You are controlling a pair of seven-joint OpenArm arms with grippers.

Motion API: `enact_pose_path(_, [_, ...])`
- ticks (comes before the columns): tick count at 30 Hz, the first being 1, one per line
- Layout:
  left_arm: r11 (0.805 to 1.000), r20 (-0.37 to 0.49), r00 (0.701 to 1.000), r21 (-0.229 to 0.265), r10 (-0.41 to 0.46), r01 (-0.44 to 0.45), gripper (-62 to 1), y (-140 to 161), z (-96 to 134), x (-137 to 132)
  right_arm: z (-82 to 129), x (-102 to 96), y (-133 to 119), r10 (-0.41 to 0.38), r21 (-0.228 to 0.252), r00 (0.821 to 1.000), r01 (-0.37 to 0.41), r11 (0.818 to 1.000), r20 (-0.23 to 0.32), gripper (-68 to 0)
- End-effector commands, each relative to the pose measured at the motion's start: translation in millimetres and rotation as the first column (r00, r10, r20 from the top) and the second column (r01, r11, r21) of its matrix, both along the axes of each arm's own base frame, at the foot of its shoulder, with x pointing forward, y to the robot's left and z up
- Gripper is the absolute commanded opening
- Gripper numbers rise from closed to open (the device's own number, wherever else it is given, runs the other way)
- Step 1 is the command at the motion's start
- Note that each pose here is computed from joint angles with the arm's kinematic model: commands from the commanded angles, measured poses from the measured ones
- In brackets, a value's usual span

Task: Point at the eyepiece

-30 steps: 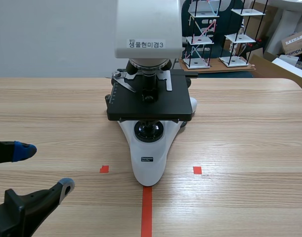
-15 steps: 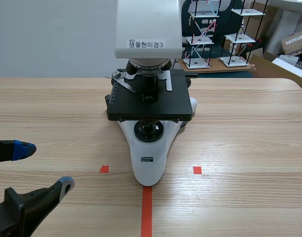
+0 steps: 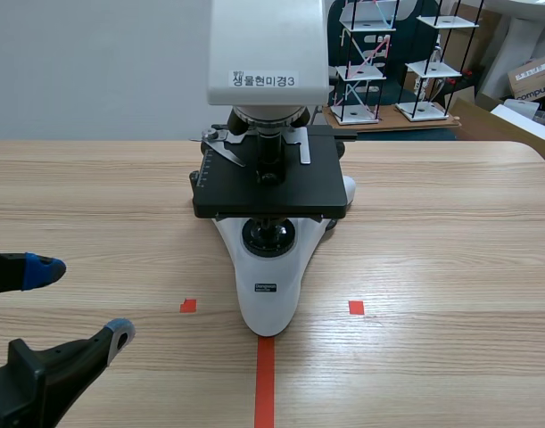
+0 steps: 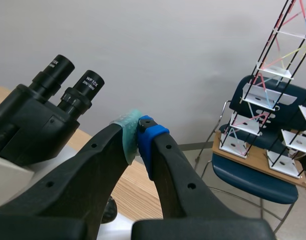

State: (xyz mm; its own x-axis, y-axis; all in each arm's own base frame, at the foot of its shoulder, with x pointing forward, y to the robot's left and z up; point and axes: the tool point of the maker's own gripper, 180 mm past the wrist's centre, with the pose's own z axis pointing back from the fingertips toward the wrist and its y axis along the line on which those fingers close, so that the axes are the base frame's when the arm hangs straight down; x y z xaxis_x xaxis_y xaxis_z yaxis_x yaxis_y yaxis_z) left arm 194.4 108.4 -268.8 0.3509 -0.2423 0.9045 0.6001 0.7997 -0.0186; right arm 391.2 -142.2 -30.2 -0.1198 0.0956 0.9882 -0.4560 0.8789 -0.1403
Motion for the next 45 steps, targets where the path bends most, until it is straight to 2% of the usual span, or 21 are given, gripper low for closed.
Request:
enact_pose_path(1, [1.000, 0.025, 1.000, -0.024, 0.007, -0.007, -1.9, -2, 7, 3, 9, 5.0, 0, -0.010, 0.010, 0.999, 0.010, 1.000, 0.032, -66.9])
enact_pose_path(7, [1.000, 0.025, 1.000, -0.024, 0.007, -0.007, -1.9, -2, 7, 3, -6, 27.3, 16, 0.005, 0.020, 1.000, -0.004, 1.000, -0.006, -66.9])
enact_pose_path(13, [1.000, 0.025, 1.000, -0.024, 0.007, -0.007, -1.9, -2, 7, 3, -21, 47.4, 47, 0.077, 0.039, 0.995, -0.074, 0.996, -0.066, -66.9])
enact_pose_path(19, [1.000, 0.024, 1.000, -0.024, 0.007, -0.007, -1.9, -2, 7, 3, -16, 48.3, 69, 0.126, 0.021, 0.990, -0.125, 0.992, -0.060, -66.9])
enact_pose_path(45, [1.000, 0.024, 1.000, -0.024, 0.007, -0.007, -1.9, -2, 7, 3, -19, 48.0, 72, 0.130, 0.021, 0.989, -0.129, 0.991, -0.070, -66.9])
